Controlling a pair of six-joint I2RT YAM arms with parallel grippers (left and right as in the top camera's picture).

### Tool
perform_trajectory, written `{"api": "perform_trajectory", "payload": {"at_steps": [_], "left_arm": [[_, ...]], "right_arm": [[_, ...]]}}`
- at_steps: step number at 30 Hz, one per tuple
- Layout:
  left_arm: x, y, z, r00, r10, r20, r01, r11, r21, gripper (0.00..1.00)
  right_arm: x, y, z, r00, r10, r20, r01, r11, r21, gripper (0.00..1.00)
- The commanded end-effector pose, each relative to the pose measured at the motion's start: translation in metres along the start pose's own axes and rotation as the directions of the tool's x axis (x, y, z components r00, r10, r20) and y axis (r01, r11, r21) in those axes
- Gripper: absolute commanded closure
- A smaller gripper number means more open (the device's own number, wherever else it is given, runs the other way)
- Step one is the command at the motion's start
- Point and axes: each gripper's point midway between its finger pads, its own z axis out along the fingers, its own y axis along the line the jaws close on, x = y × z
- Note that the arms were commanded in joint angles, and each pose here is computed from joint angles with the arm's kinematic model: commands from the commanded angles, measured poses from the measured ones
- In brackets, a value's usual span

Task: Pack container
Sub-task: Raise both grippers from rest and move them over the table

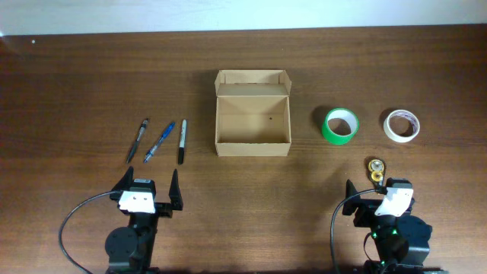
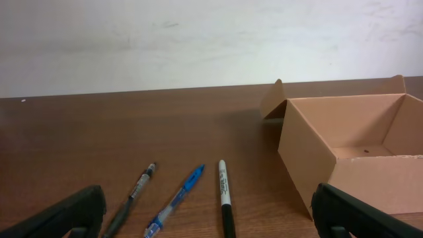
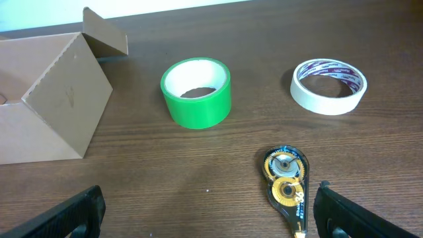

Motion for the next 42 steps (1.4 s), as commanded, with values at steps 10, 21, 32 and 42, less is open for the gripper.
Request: {"api": "perform_trajectory", "payload": {"at_steps": [10, 21, 32, 42], "left_arm": [[0.001, 0.000, 0.000, 1.000, 0.013, 0.001, -0.013, 1.000, -0.003, 0.01], [-0.002, -0.004, 0.000, 1.000, 0.013, 0.013, -0.013, 1.000, 0.022, 0.00], [-0.034, 0.001, -0.020, 0.994, -0.037, -0.107, 0.036, 0.999, -0.013, 0.00], [-0.087, 0.018, 0.005, 0.860, 0.065, -0.507, -0.093, 0.995, -0.030, 0.01]], "right_arm": [[0.001, 0.002, 0.001, 1.000, -0.008, 0.004, 0.008, 1.000, -0.013, 0.01], [-0.011, 0.027, -0.002, 0.998, -0.015, 0.053, 0.023, 0.988, -0.154, 0.01], [-0.081, 0.074, -0.036, 0.973, 0.173, 0.150, -0.094, 0.900, -0.425, 0.01], [-0.175, 0.052, -0.018, 0.993, -0.030, -0.116, 0.004, 0.976, -0.219, 0.01]]}}
